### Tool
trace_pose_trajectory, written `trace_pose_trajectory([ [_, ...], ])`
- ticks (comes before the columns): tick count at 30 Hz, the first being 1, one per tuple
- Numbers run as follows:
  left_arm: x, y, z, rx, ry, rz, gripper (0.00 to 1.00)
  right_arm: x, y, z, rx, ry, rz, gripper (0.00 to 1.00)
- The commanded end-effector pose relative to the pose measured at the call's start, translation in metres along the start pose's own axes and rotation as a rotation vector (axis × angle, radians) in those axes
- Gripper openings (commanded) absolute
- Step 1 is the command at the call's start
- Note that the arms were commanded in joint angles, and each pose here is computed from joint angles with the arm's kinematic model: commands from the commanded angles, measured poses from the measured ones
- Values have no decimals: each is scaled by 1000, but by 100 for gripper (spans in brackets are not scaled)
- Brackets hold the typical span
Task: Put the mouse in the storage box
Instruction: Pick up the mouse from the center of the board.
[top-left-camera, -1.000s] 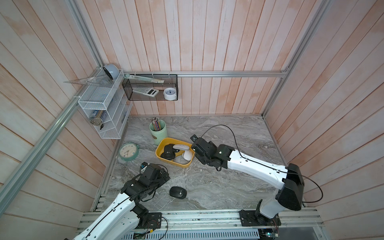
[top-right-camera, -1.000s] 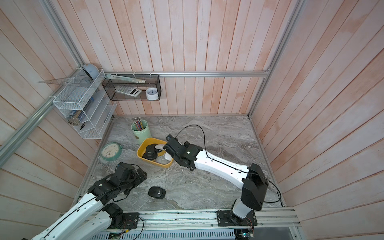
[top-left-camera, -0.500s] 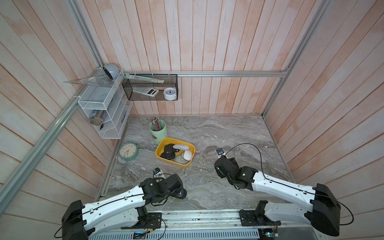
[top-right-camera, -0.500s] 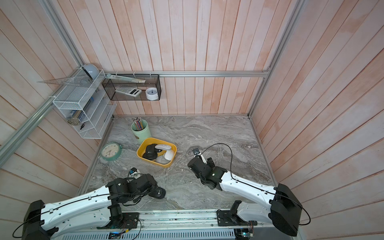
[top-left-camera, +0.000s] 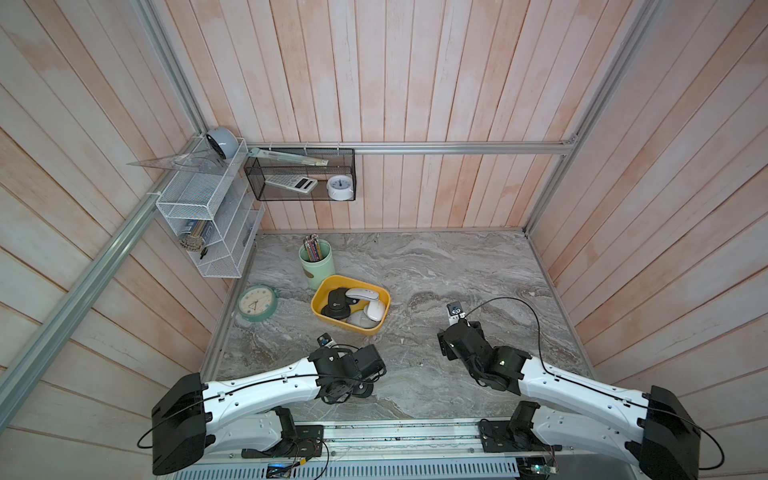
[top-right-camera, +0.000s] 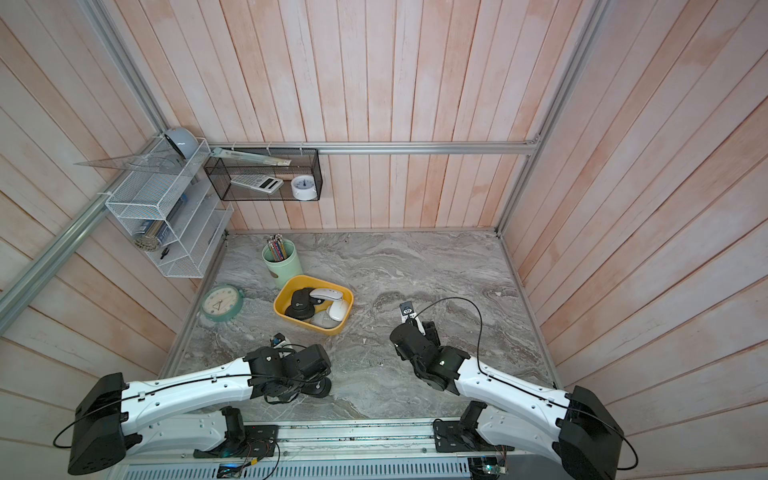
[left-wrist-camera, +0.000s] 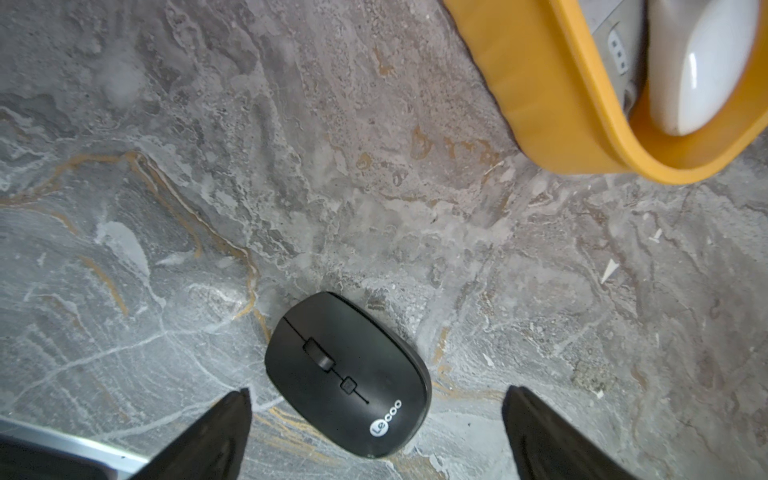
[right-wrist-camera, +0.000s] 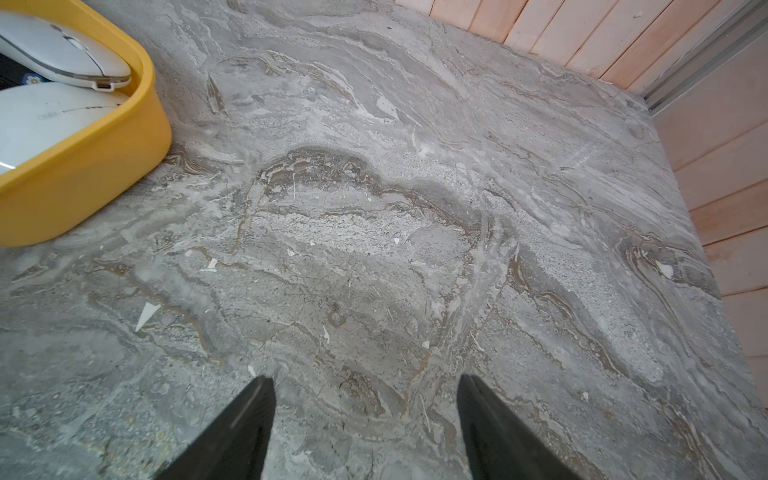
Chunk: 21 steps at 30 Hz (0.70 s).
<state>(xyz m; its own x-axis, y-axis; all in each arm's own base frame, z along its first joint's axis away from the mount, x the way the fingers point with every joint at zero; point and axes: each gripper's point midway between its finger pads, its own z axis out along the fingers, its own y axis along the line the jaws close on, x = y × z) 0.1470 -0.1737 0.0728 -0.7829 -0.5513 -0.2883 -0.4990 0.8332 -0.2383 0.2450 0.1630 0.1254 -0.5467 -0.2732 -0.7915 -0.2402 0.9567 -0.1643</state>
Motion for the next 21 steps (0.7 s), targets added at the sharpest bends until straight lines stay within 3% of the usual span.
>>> trace_pose_trajectory([
  [1,6,1,4,-28,21,-7,100,-1,0,1,-7,-9,29,75],
  [10,25,-2,27,-68,98,23,100,0,0,1,-10,-7,30,75],
  [21,29,3,44,-99,124,32,76,0,0,1,-8,-5,28,75],
])
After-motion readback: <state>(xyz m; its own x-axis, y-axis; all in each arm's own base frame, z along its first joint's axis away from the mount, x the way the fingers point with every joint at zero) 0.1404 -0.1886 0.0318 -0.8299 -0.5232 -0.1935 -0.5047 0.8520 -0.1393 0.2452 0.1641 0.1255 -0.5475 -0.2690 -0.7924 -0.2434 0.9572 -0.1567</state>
